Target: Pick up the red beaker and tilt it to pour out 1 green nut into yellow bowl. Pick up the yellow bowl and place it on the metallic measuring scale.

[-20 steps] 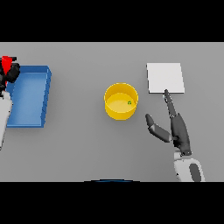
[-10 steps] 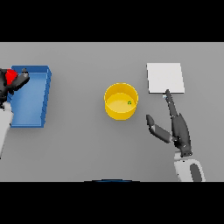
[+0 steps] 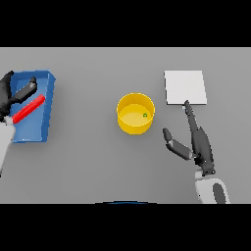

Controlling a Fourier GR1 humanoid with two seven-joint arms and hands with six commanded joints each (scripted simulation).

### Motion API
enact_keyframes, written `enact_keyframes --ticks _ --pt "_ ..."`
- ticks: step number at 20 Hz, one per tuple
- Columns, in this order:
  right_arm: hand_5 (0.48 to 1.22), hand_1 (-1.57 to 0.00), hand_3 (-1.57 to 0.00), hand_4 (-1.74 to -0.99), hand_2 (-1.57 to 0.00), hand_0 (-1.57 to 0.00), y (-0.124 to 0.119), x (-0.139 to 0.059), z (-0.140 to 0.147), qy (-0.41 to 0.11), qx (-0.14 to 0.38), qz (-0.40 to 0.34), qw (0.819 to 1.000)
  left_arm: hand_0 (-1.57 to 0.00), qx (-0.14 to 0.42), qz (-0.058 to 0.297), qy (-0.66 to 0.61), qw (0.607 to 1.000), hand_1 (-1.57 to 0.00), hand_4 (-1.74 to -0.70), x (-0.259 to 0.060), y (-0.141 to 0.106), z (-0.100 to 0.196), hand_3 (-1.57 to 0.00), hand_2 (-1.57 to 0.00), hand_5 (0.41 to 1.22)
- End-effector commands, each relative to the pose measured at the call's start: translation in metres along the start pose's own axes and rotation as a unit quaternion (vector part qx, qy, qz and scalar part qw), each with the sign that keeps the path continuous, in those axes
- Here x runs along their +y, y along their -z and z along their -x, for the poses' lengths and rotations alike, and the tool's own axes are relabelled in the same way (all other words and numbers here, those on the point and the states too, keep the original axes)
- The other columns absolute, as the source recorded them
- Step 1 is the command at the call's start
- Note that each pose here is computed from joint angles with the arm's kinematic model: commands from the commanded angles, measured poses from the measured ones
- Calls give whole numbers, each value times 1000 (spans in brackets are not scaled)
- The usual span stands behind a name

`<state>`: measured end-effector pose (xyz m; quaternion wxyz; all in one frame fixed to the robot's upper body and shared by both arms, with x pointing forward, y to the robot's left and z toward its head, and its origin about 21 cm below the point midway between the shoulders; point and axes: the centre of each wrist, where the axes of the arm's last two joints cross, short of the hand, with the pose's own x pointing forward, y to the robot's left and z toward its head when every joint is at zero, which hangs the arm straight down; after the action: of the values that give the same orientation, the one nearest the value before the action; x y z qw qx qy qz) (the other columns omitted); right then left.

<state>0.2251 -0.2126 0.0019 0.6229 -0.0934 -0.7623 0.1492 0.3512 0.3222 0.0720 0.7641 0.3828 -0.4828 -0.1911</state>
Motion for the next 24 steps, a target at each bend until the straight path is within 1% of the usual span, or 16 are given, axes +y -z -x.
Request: enact_keyframes --ticks 1,2,3,4,6,7,8,10,12,13,14,17,20,21,22,24 --pt "640 1 1 -1021 1 1 2 1 -3 -6 0 -3 1000 -129 -4 -3 0 1000 -106 -790 -3 1 1 -102 -109 649" --pt "640 1 1 -1020 1 1 2 -3 -3 -24 9 -11 1000 -103 -12 -4 -4 1000 -85 -782 -4 0 0 -82 -87 651" --pt "666 1 1 -1014 1 1 5 -7 -6 -29 -6 -34 999 -82 -16 -10 -2 1000 -67 -773 -2 0 -2 -65 -69 655" --pt "669 1 1 -1005 1 1 13 -11 -8 -42 -9 -59 997 -65 -21 -11 -3 1000 -54 -763 -2 2 -6 -52 -55 657" --pt "679 1 1 -1044 1 1 30 -19 -11 -122 -15 -119 985 -41 -29 -9 -7 1000 -34 -750 -2 -1 -7 -33 -35 661" --pt "678 1 1 -1071 1 1 43 -22 -18 -157 -19 -143 977 -33 -32 -4 -7 999 -27 -746 -7 -3 -6 -26 -28 662" --pt "677 1 1 -1094 1 1 51 -24 -24 -189 -25 -170 967 -26 -38 -7 -11 999 -21 -743 -4 -5 -7 -21 -22 664" --pt "672 1 1 -1151 1 1 60 -22 -29 -254 -54 -219 940 -16 -34 -9 -9 999 -13 -737 -3 -5 -5 -13 -14 673" --pt "677 1 1 -1192 1 1 74 -15 -35 -303 -65 -267 912 -10 -32 -10 -4 999 -8 -733 -3 -5 -2 -8 -8 680" --pt "677 1 1 -1197 1 1 81 -14 -39 -319 -84 -289 899 -8 -27 -8 -5 1000 -6 -736 0 -2 -4 -6 -7 685" --pt "674 1 1 -1207 1 1 87 -13 -43 -339 -91 -301 887 -6 -29 -7 -5 1000 -5 -737 -3 -2 -3 -5 -5 689" --pt "692 1 1 -1226 1 1 102 -8 -51 -416 -117 -358 828 -3 -31 -9 3 999 -2 -741 -3 -1 -1 -2 -2 699" --pt "707 1 1 -1218 1 1 114 5 -54 -468 -130 -396 779 -1 -25 -7 6 1000 -1 -745 -1 -1 -2 0 -1 704" --pt "711 1 1 -1215 1 1 116 9 -55 -473 -136 -410 768 0 -28 -7 4 1000 0 -745 0 -2 -2 0 0 704" --pt "714 1 1 -1213 1 1 120 11 -55 -480 -132 -419 759 0 -30 -8 2 1000 0 -746 2 -3 -1 0 0 706" --pt "720 1 1 -1218 1 1 125 22 -52 -486 -124 -440 745 0 -25 -10 0 1000 0 -746 1 -1 -2 0 0 704"
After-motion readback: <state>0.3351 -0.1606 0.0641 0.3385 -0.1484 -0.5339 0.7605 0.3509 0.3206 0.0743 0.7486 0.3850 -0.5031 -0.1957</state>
